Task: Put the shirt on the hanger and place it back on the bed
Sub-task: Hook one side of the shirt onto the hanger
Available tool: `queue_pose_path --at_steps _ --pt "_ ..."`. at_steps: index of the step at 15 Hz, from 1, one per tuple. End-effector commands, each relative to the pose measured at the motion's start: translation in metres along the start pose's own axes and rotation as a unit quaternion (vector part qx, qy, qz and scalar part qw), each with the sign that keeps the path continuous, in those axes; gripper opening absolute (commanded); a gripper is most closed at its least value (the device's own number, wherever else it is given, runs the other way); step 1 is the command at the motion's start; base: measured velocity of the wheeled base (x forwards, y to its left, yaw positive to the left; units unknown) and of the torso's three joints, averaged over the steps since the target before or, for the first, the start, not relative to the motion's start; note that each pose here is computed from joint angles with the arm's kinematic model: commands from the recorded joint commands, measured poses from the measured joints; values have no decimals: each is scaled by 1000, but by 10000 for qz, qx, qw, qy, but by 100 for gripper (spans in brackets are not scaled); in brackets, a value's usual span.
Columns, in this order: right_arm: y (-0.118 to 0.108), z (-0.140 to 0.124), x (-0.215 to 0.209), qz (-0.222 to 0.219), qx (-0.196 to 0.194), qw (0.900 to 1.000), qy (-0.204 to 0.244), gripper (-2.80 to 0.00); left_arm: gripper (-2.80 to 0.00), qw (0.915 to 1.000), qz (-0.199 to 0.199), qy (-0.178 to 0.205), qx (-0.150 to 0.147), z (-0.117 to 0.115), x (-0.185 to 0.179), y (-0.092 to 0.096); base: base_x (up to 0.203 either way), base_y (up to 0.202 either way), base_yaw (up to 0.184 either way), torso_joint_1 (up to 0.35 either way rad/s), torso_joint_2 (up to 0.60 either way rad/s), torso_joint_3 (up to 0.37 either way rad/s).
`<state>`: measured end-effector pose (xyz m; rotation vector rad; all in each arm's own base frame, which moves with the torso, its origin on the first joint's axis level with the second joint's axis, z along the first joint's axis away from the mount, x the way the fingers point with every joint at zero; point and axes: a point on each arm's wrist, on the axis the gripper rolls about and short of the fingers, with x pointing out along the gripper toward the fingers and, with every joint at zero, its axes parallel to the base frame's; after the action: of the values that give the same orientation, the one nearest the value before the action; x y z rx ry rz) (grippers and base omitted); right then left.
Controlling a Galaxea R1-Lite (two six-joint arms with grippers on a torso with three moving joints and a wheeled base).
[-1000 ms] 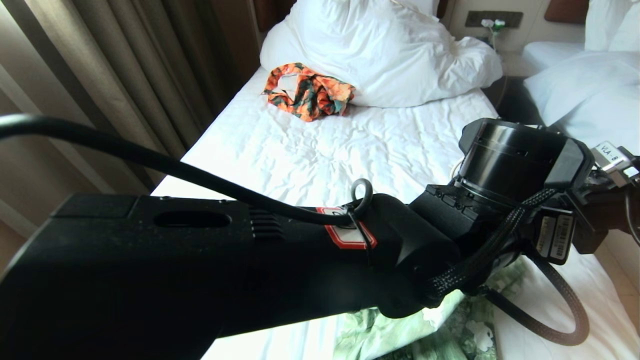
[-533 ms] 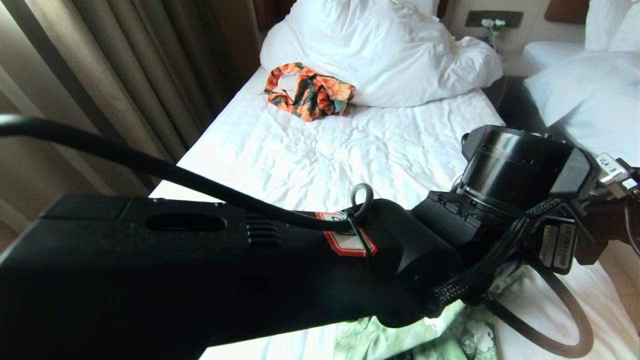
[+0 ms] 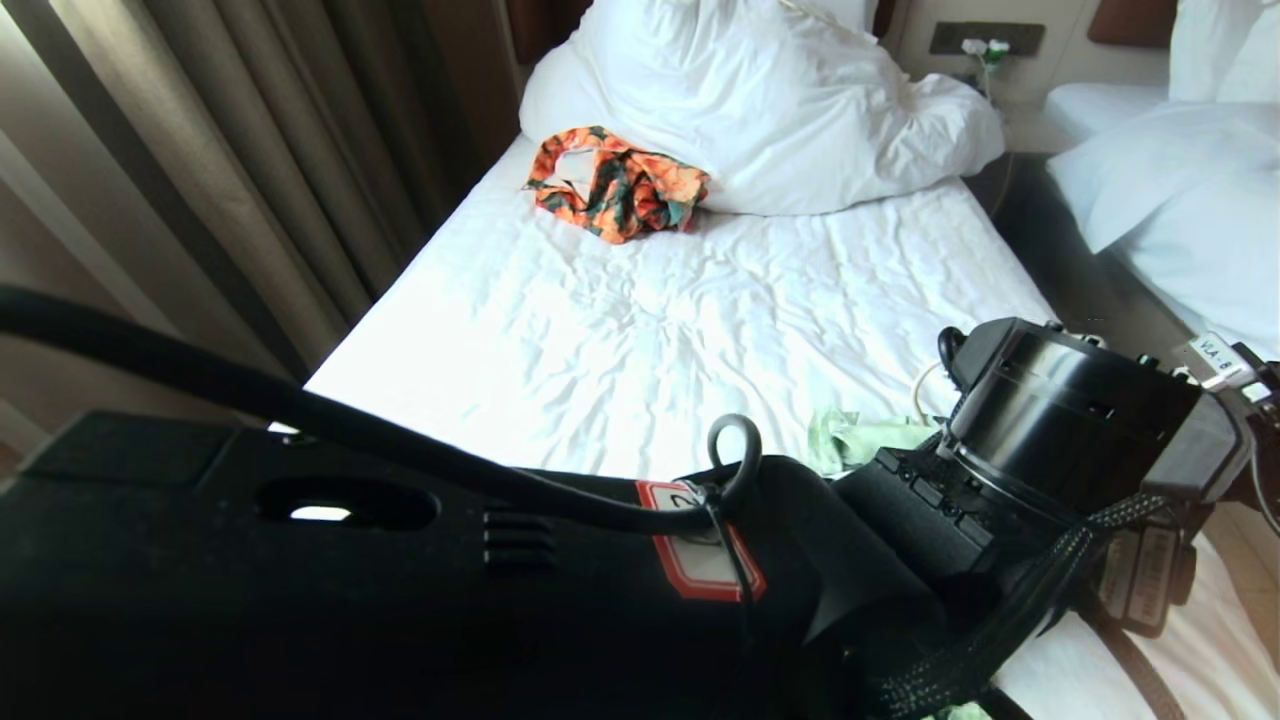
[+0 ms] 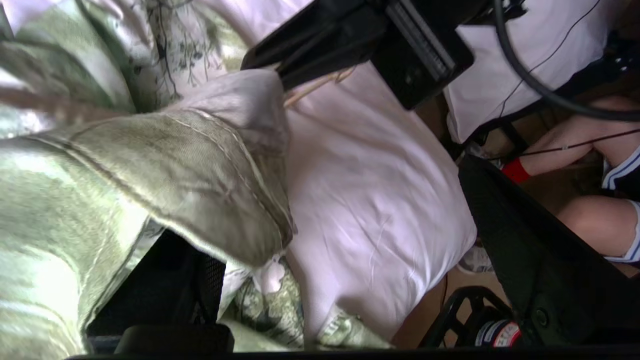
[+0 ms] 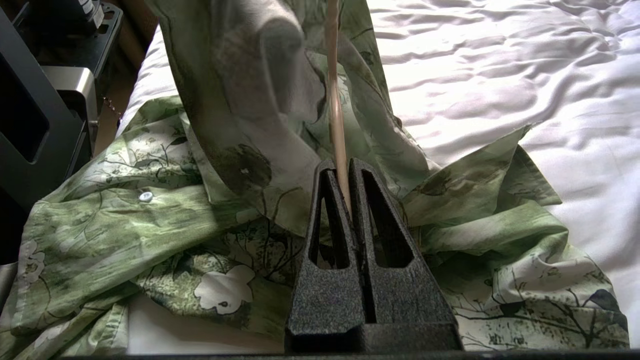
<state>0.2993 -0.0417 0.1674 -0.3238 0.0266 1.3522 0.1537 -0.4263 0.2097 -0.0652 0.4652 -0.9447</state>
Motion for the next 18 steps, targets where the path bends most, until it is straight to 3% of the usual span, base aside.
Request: queue_pose_path --at_steps 1,5,9,11,13,17,18 --pt "0 -3 0 2 29 10000 -38 -280 -280 9999 17 108 1 -6 -6 0 0 0 0 0 0 0" --pt "-1 -4 1 14 61 10000 -40 -280 -280 9998 74 198 -13 -10 -11 4 0 0 0 0 0 0" --pt "-1 -3 0 -1 26 10000 -37 -280 -280 9974 378 616 -18 -37 -19 21 0 0 0 0 0 0" --pt "-1 -3 0 8 31 10000 -39 -280 -280 9968 475 642 0 -48 -23 33 0 0 0 0 0 0" --pt "-1 -3 0 8 31 10000 -39 -280 -280 9969 586 516 -45 -45 -36 49 0 0 0 0 0 0" --pt "0 -2 0 -1 25 10000 -37 -280 -280 9978 583 290 -112 -33 -64 64 0 0 0 0 0 0" --pt "0 -2 0 -2 18 10000 -37 -280 0 9983 545 205 -7 -35 -67 73 0 0 0 0 0 0"
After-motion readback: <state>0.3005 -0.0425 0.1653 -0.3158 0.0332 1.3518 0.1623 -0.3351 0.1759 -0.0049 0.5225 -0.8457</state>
